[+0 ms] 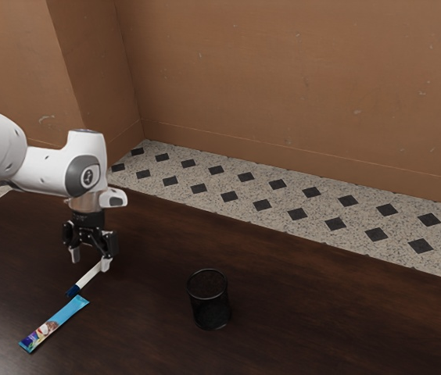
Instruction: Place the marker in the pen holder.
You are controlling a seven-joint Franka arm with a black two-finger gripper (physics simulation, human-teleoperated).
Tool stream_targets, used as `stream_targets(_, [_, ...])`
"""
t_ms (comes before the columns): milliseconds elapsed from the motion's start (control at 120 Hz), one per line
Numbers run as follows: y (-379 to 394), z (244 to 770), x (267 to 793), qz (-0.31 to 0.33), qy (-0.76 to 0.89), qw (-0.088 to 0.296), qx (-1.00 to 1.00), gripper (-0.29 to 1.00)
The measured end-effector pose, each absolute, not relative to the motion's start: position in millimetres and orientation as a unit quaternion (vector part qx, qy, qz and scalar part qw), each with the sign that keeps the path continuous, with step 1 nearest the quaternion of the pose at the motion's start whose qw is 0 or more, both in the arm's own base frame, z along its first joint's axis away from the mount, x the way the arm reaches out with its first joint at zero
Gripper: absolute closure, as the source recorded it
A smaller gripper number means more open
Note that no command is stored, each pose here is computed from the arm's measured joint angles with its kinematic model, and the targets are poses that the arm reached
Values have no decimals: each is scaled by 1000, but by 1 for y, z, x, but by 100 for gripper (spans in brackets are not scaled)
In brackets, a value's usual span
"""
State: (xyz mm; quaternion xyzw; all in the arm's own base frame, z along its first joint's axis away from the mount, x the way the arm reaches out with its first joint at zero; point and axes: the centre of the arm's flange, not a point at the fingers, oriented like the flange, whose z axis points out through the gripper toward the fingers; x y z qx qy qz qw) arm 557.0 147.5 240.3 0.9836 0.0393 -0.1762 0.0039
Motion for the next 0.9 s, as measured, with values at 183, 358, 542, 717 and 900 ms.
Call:
stream_targets(183, [144,240,559,-175,25,6,984,14])
stream_targets(358, [142,242,559,-173,16,8,985,43])
stream_targets(542, [141,242,561,-168,11,8,986,60])
stream_targets(717, [137,240,562,-164,7,9,986,66])
stream_targets(900, [137,238,562,-159,9,9,987,73])
